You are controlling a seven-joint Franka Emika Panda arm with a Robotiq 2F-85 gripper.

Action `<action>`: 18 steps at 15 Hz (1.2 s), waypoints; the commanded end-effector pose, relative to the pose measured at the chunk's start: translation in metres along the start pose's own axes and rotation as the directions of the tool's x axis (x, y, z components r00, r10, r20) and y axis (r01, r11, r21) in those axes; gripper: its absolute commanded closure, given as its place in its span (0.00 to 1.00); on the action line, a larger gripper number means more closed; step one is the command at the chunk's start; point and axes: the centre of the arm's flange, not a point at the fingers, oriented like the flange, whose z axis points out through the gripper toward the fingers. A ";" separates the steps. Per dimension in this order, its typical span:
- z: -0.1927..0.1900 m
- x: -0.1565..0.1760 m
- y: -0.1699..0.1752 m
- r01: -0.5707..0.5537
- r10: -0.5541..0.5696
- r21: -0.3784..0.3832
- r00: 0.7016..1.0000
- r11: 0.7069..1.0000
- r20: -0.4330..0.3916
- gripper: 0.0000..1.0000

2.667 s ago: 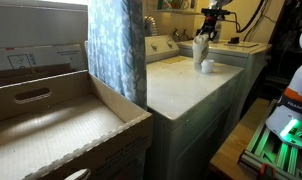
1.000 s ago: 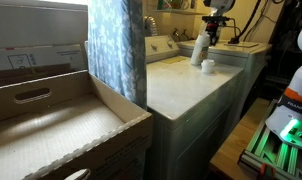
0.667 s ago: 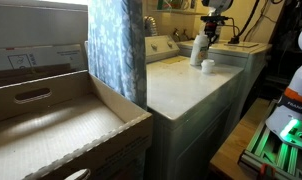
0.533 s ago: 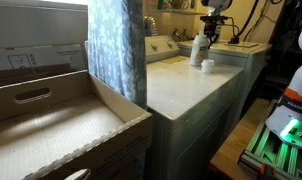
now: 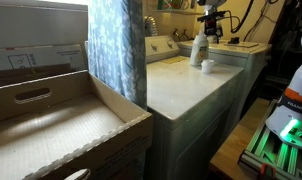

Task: Pour some fabric softener into its lid

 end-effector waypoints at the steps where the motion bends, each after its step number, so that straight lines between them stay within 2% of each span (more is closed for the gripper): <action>1: -0.018 -0.013 0.012 -0.125 0.120 -0.083 0.990 0.989 -0.073 0.00; 4: -0.040 -0.026 0.027 -0.212 0.197 -0.080 0.967 0.974 -0.159 0.00; 7: -0.071 -0.048 0.047 -0.234 0.224 -0.018 0.946 0.972 -0.235 0.00; 9: -0.097 -0.067 0.066 -0.123 0.132 0.052 0.963 0.991 -0.234 0.00; 11: -0.121 -0.083 0.081 -0.067 0.085 0.083 0.970 0.994 -0.228 0.00; 13: -0.142 -0.098 0.095 -0.037 0.056 0.081 0.970 0.996 -0.238 0.00; 16: -0.161 -0.121 0.115 0.135 -0.121 0.057 0.972 0.989 -0.204 0.00; 18: -0.167 -0.132 0.122 0.240 -0.226 0.053 0.955 0.969 -0.191 0.00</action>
